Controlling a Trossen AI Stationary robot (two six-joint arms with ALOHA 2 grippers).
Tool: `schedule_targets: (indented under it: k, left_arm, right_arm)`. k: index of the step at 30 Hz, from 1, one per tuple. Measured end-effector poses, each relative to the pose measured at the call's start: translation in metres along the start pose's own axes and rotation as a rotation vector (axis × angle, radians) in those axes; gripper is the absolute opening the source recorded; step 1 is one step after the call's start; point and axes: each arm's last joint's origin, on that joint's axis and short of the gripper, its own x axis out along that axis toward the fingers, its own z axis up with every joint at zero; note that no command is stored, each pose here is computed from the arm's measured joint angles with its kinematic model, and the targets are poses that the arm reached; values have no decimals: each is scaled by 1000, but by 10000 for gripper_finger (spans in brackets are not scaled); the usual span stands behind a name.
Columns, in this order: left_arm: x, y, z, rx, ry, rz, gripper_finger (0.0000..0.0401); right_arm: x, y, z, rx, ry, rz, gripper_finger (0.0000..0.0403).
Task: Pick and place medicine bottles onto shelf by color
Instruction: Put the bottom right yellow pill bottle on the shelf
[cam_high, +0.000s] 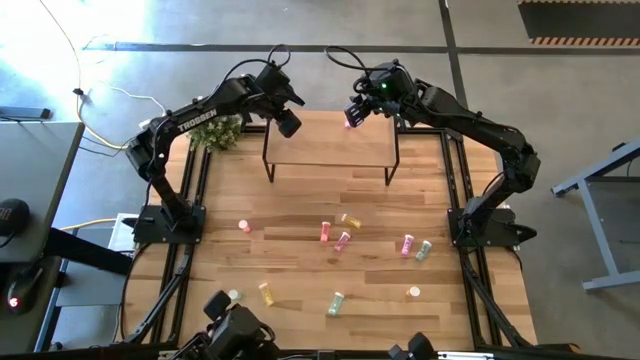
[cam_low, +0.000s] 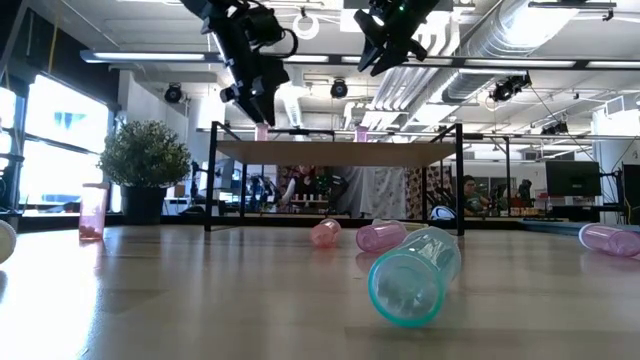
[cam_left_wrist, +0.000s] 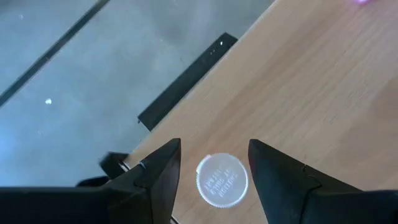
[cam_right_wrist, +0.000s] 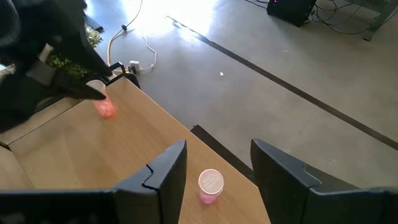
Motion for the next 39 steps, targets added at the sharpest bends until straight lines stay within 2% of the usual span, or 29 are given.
schedule_targets:
  k: [6, 11, 14, 18, 31, 39]
  left_arm:
    - [-26, 3, 11, -1, -6, -26, 180]
    - [-44, 3, 12, -6, -18, -44, 180]
    - [-54, -1, 7, -7, -14, -61, 180]
    - [-66, -11, 0, 2, -19, -137, 180]
    - [-94, -64, -42, 141, -35, -290, 179]
    - [-110, -86, -74, 125, -112, -429, 179]
  right_arm:
    - [-12, -2, 6, 7, 17, -1, 170]
    - [-32, -2, 10, 18, 94, 12, 170]
    - [-40, 2, 8, 25, 151, 57, 170]
    - [-47, 12, -1, 45, 248, 126, 170]
    - [-79, 64, -35, 202, 496, 163, 170]
    - [-102, 96, -55, 321, 588, 157, 170]
